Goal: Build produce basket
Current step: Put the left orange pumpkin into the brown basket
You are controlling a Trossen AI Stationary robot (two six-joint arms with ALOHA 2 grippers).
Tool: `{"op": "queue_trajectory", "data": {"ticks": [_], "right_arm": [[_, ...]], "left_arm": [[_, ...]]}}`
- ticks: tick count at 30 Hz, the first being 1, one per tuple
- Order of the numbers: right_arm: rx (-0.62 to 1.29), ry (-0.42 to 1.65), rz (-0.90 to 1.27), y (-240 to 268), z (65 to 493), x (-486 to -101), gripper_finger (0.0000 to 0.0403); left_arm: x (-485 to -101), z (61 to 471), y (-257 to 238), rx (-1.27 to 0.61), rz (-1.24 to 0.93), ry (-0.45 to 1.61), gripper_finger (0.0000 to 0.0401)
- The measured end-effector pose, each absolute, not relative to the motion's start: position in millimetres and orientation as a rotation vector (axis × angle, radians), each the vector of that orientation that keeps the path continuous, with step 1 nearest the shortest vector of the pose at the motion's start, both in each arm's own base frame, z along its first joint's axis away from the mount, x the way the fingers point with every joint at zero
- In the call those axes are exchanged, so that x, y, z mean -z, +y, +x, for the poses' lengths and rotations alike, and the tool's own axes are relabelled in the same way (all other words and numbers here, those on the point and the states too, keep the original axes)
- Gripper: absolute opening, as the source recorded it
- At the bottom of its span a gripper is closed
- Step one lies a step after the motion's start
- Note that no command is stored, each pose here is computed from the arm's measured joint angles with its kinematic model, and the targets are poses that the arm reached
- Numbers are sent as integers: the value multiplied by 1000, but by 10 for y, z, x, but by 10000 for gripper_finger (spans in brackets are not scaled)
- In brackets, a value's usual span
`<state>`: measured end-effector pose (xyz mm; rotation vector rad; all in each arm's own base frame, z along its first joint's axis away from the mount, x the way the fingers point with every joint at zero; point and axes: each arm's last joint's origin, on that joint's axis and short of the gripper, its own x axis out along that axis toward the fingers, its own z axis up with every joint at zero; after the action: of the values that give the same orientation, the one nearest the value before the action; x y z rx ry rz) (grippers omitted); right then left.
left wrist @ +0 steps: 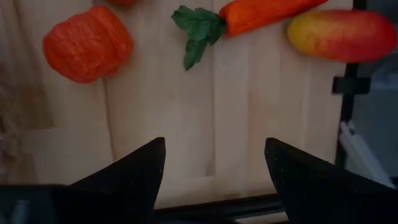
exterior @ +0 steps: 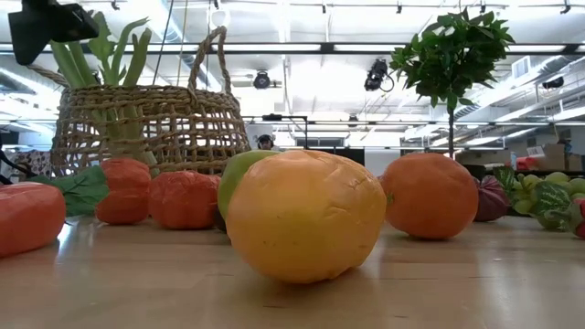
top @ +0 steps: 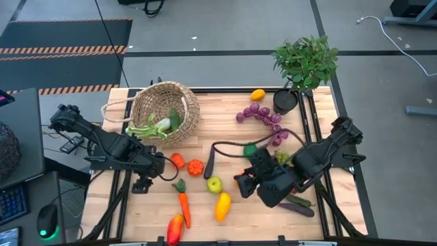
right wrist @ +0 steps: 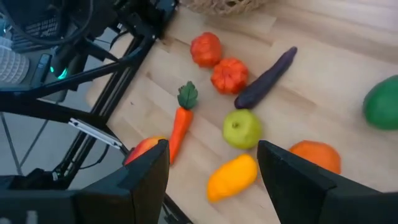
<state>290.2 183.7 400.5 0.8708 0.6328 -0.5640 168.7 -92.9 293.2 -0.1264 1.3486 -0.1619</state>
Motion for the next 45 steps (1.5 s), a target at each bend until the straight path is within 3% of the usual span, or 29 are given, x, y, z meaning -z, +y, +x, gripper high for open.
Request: {"op": "queue_trajectory", "data": {"ticks": [11,27,45], "right_arm": [[593,579,836,1710,2754,-4142,248],[636,557,858,1571,2829,-4149,248],[642,570,860,1522,2860,-4143,248]], "left_arm": [[-2930,1686,-928,162,-127,1352,281],[-2691,1566,-875,239,-35,1417,281],[-2725,1476,-810,264,-6,1376,281]]}}
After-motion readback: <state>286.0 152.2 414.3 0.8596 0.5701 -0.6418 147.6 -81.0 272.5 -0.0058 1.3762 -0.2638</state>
